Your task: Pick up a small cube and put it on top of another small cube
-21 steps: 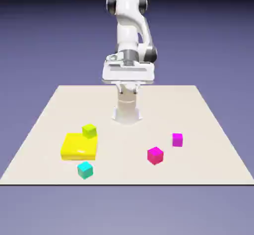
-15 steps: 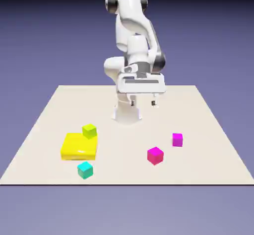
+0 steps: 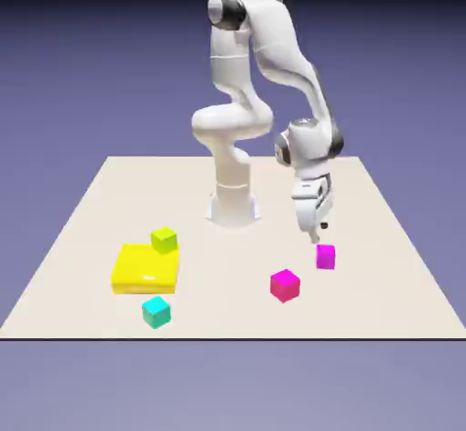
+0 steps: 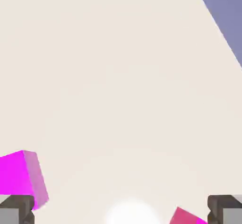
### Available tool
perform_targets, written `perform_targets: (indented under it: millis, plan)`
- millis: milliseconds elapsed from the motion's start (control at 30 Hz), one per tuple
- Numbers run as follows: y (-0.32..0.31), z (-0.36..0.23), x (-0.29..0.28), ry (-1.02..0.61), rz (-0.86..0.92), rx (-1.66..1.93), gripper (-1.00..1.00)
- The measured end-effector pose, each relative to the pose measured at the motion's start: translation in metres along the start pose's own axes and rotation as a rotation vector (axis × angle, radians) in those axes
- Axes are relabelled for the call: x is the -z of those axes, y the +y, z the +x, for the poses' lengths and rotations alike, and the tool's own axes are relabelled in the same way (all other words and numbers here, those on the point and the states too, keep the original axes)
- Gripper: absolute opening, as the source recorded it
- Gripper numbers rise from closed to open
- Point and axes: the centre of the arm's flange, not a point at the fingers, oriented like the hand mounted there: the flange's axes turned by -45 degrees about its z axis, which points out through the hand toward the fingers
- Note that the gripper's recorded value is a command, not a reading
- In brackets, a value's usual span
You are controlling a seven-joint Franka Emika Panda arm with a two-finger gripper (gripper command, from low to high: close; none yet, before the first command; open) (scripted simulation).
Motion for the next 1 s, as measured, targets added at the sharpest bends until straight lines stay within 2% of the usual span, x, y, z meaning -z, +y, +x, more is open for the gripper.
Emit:
perform_targets:
  millis: [133, 433, 467, 933, 1000]
  plan:
    - [-0.039, 0.004, -0.027, -0.041, 0.084, 0.166, 0.00]
    - [-0.037, -0.006, -0.095, -0.041, 0.081, 0.143, 0.00]
    - [-0.037, -0.006, -0.096, -0.041, 0.081, 0.143, -1.00]
    - [-0.028, -0.001, -0.020, -0.045, 0.075, 0.120, -1.00]
    - [0.023, -0.040, -0.004, -0.055, 0.036, -0.093, -1.00]
